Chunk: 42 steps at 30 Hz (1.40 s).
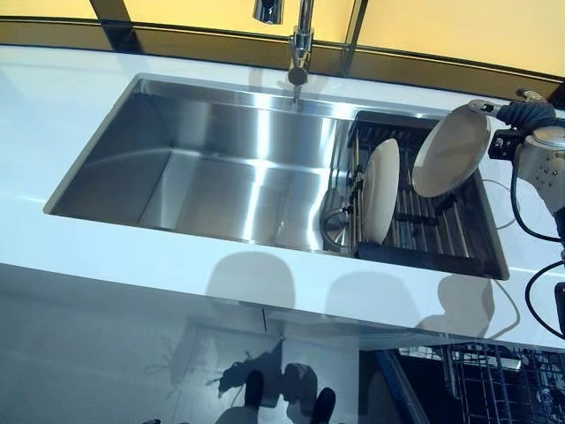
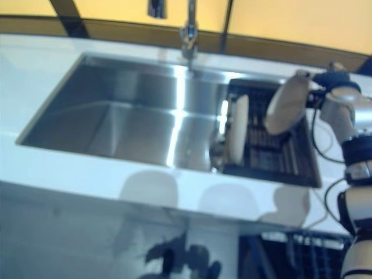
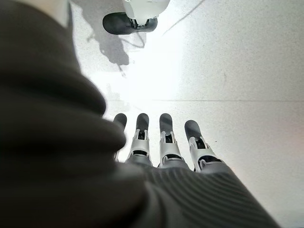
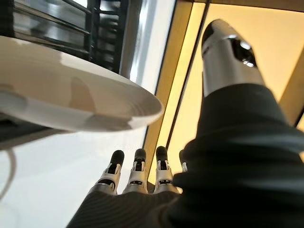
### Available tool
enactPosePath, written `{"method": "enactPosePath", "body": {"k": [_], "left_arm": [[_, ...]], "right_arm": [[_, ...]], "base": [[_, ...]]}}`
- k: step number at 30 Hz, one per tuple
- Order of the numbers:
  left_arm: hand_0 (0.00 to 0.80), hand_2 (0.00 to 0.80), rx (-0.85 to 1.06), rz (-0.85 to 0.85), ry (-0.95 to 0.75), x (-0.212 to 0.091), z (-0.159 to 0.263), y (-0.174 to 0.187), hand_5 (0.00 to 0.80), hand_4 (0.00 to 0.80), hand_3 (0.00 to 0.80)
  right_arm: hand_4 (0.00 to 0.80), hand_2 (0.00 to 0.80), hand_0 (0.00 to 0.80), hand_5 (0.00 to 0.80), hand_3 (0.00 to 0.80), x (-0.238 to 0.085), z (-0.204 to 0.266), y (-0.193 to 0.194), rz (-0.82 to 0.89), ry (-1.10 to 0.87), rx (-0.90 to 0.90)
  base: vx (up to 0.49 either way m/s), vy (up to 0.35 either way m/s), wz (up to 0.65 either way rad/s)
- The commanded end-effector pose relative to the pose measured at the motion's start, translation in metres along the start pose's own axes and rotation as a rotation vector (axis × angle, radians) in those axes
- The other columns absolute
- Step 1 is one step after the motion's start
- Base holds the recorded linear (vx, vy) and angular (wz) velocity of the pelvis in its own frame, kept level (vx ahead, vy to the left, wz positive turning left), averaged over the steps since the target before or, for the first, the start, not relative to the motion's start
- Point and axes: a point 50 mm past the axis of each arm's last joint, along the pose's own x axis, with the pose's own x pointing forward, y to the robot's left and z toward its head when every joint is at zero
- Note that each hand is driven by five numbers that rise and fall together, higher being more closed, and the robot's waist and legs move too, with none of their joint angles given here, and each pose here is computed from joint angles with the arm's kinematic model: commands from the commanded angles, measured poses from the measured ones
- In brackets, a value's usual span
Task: Take plates into dishwasher
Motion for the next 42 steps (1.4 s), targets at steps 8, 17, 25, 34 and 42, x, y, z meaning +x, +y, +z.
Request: {"method": "enactPosePath", "body": {"k": [8, 17, 25, 34, 42], "left_arm": [[0.0, 0.0, 0.034, -0.004, 0.017, 0.001, -0.001, -0.005, 0.0, 0.0, 0.0], [0.0, 0.0, 0.028, -0.004, 0.005, 0.001, 0.002, -0.007, 0.0, 0.0, 0.0], [0.0, 0.0, 0.021, -0.002, -0.003, 0.0, 0.003, -0.006, 0.0, 0.0, 0.0], [0.0, 0.0, 0.007, -0.016, -0.013, 0.0, 0.005, -0.01, 0.0, 0.0, 0.0], [0.0, 0.0, -0.015, -0.018, -0.01, 0.0, 0.0, -0.012, 0.0, 0.0, 0.0]], "right_arm": [[0.0, 0.0, 0.0, 0.0, 0.0, -0.006, 0.028, 0.007, 0.012, -0.113, -0.129], [0.0, 0.0, 0.0, 0.0, 0.0, -0.004, 0.022, 0.004, -0.008, -0.083, -0.193], [0.0, 0.0, 0.0, 0.0, 0.0, -0.003, 0.018, -0.004, -0.034, -0.059, -0.182], [0.0, 0.0, 0.0, 0.0, 0.0, -0.001, 0.013, -0.007, -0.032, -0.033, -0.196], [0.0, 0.0, 0.0, 0.0, 0.0, 0.0, 0.01, -0.004, -0.03, -0.019, -0.206]], "base": [[0.0, 0.0, 0.0], [0.0, 0.0, 0.0], [0.0, 0.0, 0.0], [0.0, 0.0, 0.0], [0.0, 0.0, 0.0]]}}
